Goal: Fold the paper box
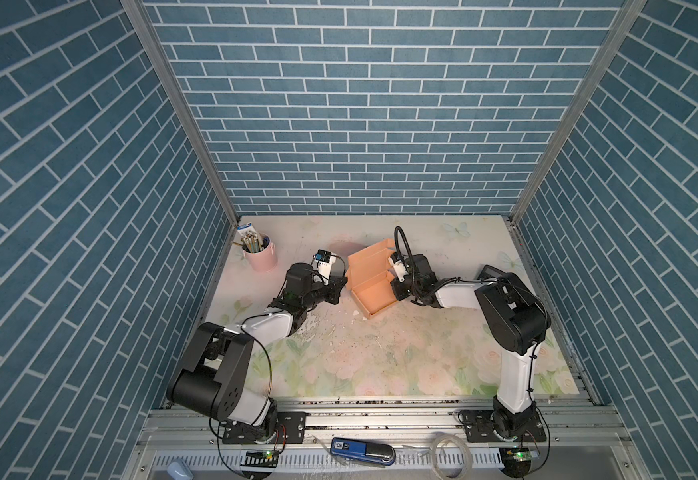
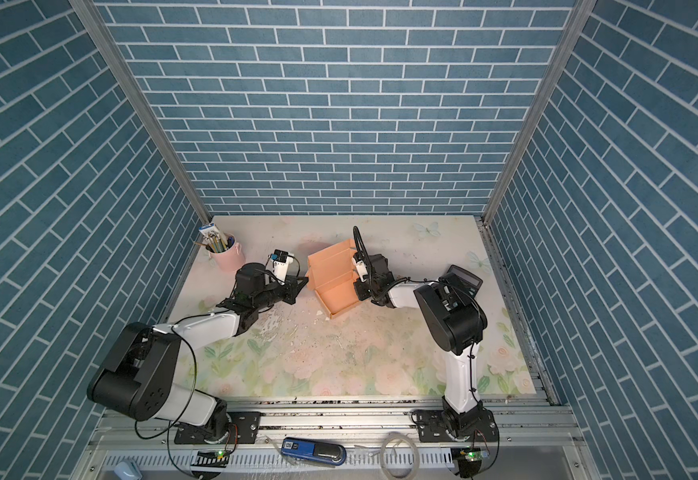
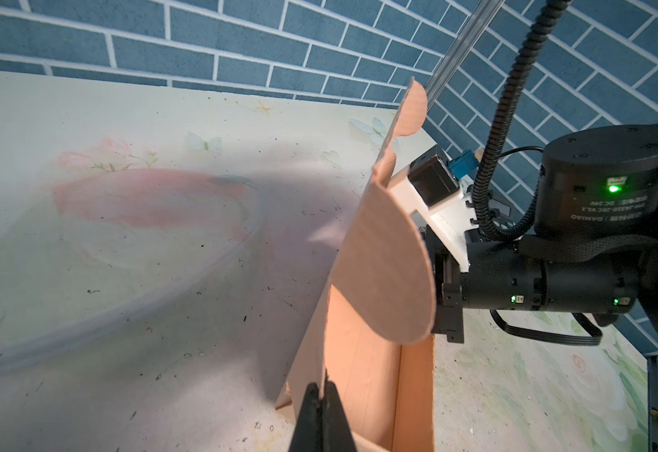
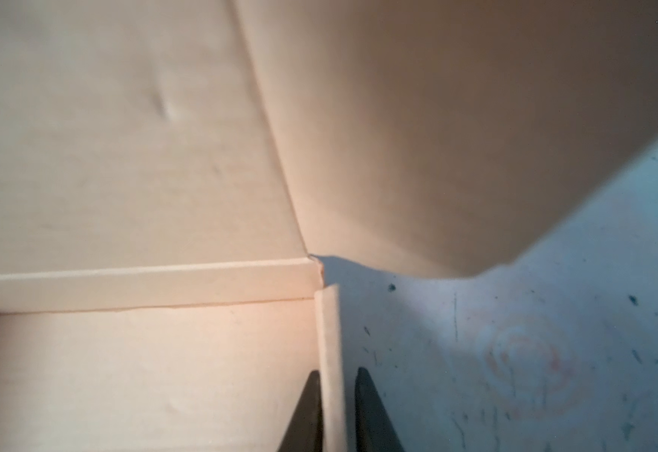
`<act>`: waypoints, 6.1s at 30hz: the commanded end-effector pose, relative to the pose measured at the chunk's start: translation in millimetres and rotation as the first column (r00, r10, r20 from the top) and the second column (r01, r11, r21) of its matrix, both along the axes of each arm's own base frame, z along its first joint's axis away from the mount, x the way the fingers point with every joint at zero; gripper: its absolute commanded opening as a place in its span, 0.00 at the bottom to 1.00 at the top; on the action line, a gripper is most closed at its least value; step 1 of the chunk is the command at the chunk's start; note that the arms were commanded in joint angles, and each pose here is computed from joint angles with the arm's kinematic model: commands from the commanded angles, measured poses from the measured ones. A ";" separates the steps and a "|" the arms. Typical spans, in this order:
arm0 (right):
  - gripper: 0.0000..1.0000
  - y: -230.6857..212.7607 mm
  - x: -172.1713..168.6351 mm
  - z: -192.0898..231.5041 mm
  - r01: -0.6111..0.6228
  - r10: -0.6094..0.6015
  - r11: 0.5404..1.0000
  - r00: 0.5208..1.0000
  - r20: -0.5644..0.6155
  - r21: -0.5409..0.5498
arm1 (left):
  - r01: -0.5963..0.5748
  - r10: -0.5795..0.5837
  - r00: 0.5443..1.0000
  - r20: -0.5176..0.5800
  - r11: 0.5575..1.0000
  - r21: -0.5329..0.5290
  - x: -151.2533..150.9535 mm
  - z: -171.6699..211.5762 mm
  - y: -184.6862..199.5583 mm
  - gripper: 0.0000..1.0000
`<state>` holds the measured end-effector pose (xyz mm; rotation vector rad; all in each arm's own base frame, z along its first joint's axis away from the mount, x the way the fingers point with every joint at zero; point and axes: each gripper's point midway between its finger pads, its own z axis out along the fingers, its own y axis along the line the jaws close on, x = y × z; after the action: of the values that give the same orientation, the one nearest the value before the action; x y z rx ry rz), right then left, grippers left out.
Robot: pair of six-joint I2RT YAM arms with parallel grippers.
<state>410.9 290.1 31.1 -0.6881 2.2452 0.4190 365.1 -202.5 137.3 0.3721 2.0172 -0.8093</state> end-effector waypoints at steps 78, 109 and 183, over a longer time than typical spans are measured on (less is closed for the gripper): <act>0.44 12.2 -21.7 45.7 0.091 -0.113 0.986 0.981 0.158 0.140 | -0.013 0.012 0.998 0.056 0.999 0.034 -7.8 8.8 2.9 0.00; 0.57 -159.5 -25.7 61.1 0.655 -0.661 0.750 0.735 -0.153 -0.092 | -0.055 0.049 0.997 0.066 0.995 0.082 -10.0 4.4 6.6 0.00; 0.37 -122.8 -15.0 39.4 0.559 -0.601 0.799 0.722 -0.343 -0.221 | -0.027 0.023 0.999 0.046 0.995 0.094 -13.2 -4.5 -0.5 0.00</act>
<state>407.0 164.3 58.8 0.1655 2.7298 0.1492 349.4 -196.9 128.5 0.3882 2.0385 -0.6807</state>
